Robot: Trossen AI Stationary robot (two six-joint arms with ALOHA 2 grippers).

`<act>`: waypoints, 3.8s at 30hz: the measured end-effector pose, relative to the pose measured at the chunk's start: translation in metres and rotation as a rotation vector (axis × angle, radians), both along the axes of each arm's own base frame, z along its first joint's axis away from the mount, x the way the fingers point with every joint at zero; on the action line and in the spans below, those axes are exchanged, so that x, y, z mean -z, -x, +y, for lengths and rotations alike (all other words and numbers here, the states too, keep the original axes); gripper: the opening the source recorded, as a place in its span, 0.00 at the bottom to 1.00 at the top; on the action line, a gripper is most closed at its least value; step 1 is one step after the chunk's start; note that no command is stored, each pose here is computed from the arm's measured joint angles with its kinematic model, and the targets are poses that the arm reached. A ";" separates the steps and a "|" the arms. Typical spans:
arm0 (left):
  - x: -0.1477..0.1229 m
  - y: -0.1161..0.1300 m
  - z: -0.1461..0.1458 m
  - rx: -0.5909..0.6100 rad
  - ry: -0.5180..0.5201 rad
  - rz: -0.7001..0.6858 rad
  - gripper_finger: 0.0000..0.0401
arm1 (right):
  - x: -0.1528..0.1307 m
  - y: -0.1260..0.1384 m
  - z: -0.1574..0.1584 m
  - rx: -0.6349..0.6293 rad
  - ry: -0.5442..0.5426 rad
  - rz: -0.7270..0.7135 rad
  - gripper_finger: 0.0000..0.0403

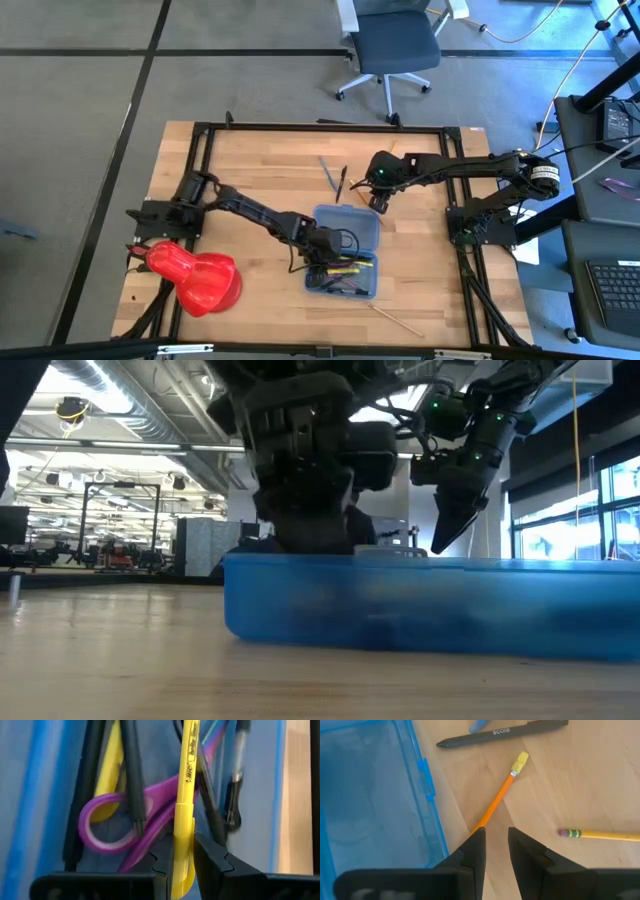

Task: Pick & place school supplies into a supply box
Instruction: Put the top left yellow pen into the blue supply box, then put the top yellow pencil into the blue supply box

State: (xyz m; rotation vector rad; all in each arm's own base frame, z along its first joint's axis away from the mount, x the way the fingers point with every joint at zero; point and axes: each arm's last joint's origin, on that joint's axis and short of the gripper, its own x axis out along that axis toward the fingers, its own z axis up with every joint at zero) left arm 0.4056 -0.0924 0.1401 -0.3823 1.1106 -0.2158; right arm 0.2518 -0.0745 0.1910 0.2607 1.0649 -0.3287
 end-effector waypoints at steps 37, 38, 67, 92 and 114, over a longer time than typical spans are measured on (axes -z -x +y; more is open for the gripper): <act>-0.063 0.013 0.015 -0.083 -0.240 -0.179 0.44 | -0.008 -0.013 -0.003 0.014 0.026 -0.161 0.22; -0.067 0.017 0.017 -0.103 -0.284 -0.195 0.44 | -0.009 -0.014 -0.004 0.021 0.027 -0.179 0.22; -0.026 0.125 0.131 -0.386 -0.434 -0.600 0.43 | -0.013 -0.020 -0.006 -0.013 0.095 -0.238 0.54; -0.034 0.123 0.143 -0.352 -0.532 -0.676 0.43 | 0.050 -0.048 -0.034 0.069 0.154 -0.071 0.47; -0.033 0.123 0.143 -0.352 -0.533 -0.671 0.42 | 0.073 -0.049 -0.046 0.071 0.063 0.000 0.33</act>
